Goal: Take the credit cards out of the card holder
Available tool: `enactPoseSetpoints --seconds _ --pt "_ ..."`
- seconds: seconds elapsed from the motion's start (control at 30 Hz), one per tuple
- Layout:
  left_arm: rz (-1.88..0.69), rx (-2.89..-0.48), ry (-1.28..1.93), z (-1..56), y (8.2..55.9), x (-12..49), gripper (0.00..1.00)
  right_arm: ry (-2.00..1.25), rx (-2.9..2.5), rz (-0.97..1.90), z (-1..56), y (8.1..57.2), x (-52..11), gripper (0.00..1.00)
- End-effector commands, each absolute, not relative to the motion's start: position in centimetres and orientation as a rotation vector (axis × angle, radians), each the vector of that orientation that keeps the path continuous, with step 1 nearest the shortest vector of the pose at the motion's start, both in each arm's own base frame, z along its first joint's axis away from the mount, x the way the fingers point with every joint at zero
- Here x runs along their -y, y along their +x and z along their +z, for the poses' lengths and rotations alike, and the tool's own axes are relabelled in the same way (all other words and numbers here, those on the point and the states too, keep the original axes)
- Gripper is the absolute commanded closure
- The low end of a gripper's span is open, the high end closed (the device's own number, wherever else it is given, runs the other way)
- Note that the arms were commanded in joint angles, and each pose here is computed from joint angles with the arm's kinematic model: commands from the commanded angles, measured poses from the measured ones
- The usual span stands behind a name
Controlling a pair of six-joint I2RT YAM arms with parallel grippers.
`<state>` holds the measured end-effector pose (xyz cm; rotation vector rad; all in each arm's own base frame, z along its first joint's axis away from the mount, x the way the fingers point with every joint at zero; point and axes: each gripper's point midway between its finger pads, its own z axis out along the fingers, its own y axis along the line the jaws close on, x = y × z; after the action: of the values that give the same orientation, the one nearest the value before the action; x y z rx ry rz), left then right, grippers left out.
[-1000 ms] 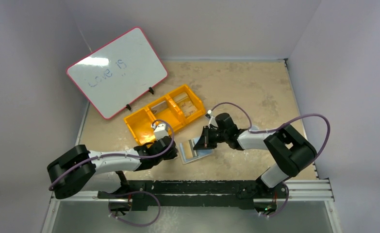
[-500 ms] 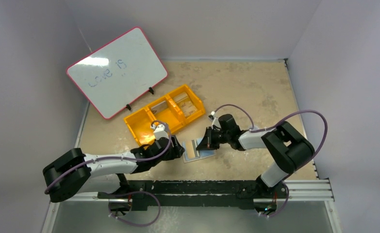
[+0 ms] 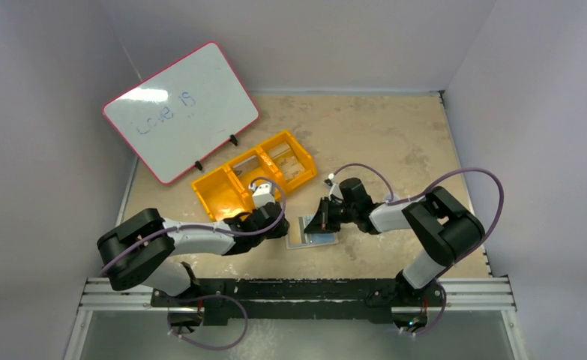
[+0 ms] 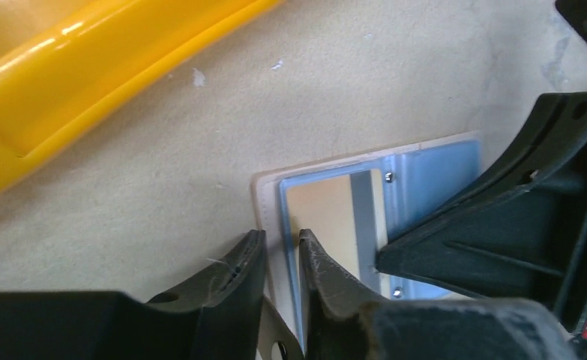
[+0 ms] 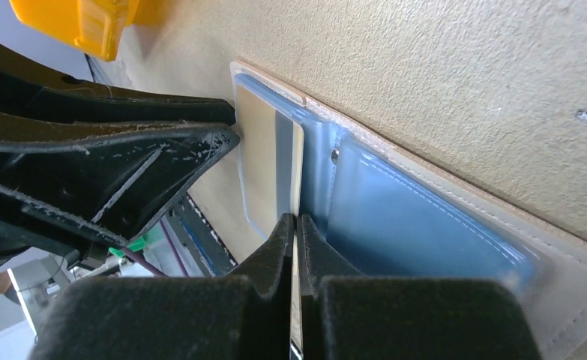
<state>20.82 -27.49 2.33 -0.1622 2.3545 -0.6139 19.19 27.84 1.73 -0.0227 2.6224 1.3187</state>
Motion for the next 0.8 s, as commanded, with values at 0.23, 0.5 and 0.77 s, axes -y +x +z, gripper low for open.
enactPoseSetpoints --seconds 0.23,0.5,0.77 --pt "-0.361 -2.531 -0.048 -2.1 18.3 24.5 1.0 -0.008 -2.569 1.34 2.8 19.5 -28.1 1.0" --pt "-0.26 -2.546 -0.06 -3.5 17.7 22.9 1.0 0.096 -2.559 1.249 3.0 20.1 -26.1 1.0" --pt "-0.226 -2.541 -0.07 -3.5 17.7 22.2 1.0 0.119 -2.566 1.225 3.0 20.0 -24.9 1.0"
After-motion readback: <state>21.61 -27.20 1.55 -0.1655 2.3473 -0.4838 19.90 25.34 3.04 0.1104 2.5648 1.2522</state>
